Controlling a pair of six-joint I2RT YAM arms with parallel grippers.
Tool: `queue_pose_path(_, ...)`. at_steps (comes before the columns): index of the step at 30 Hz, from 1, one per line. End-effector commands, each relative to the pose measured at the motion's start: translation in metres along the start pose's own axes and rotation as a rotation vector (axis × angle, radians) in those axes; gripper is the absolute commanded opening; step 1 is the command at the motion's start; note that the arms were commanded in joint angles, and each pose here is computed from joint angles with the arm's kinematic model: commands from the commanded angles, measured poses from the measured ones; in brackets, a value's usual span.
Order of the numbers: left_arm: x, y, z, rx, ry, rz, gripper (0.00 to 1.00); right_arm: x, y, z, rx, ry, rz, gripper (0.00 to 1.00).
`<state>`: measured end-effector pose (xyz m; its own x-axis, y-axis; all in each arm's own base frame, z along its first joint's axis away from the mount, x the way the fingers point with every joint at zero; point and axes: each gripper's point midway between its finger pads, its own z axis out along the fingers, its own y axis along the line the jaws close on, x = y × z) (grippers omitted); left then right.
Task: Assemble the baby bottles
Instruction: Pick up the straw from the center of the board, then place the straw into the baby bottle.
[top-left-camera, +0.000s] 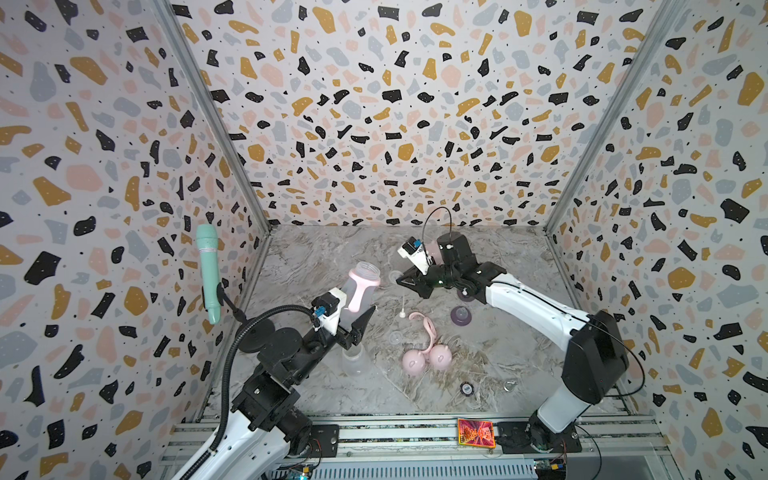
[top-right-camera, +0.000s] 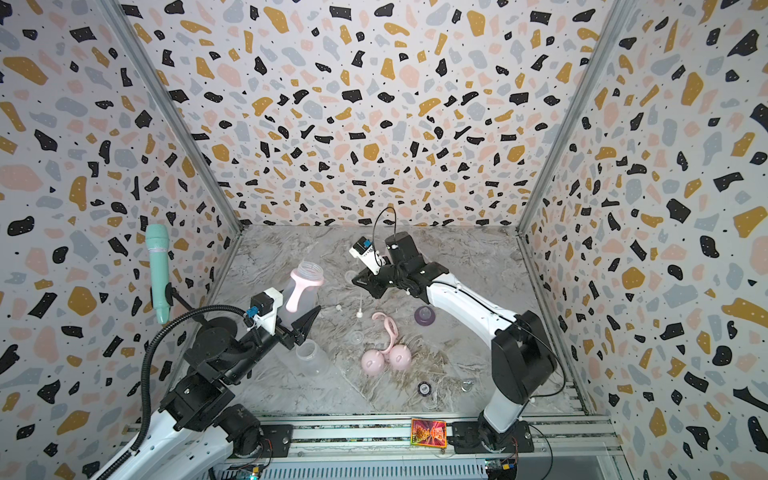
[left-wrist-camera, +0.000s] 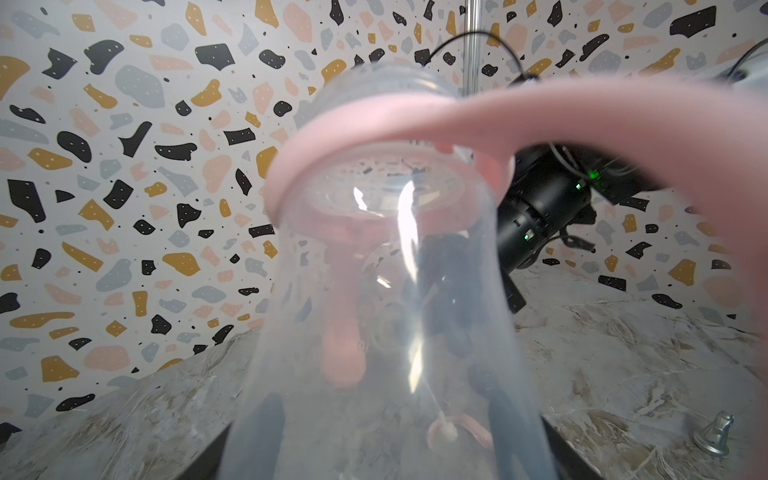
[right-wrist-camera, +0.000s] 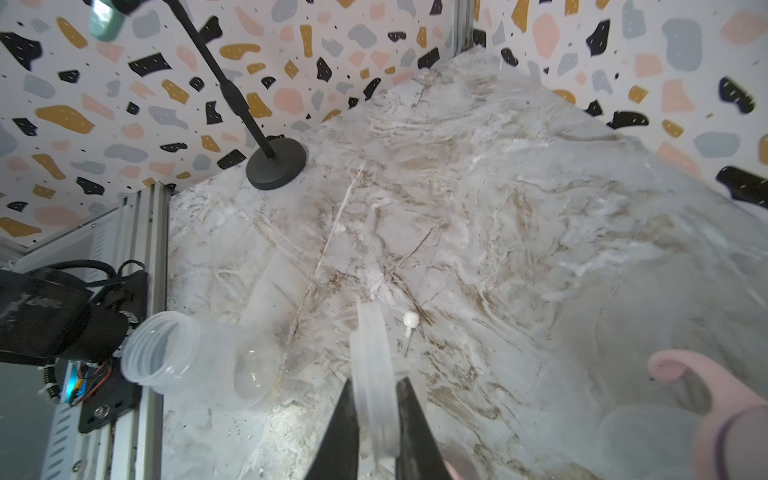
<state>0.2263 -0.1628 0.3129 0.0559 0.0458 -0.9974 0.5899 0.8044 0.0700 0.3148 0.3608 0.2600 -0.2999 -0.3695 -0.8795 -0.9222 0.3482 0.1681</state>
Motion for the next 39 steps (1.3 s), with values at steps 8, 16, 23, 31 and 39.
queue_pose_path(8,-0.028,-0.018,-0.003,0.107,-0.115,0.055,0.2,-0.076,0.059,-0.091,-0.039,-0.164,-0.047,0.0)
queue_pose_path(16,-0.015,-0.039,0.006,0.231,-0.105,0.091,0.2,-0.134,0.119,-0.151,-0.063,-0.305,-0.156,0.0)
queue_pose_path(23,-0.019,-0.074,0.003,0.447,-0.13,0.11,0.22,-0.157,0.162,-0.176,-0.171,-0.384,-0.194,0.0)
queue_pose_path(31,-0.017,-0.073,0.006,0.443,-0.131,0.106,0.24,-0.161,0.177,-0.187,-0.218,-0.421,-0.22,0.0)
queue_pose_path(39,-0.015,-0.072,0.008,0.431,-0.123,0.101,0.24,-0.157,0.181,-0.182,-0.264,-0.422,-0.214,0.0)
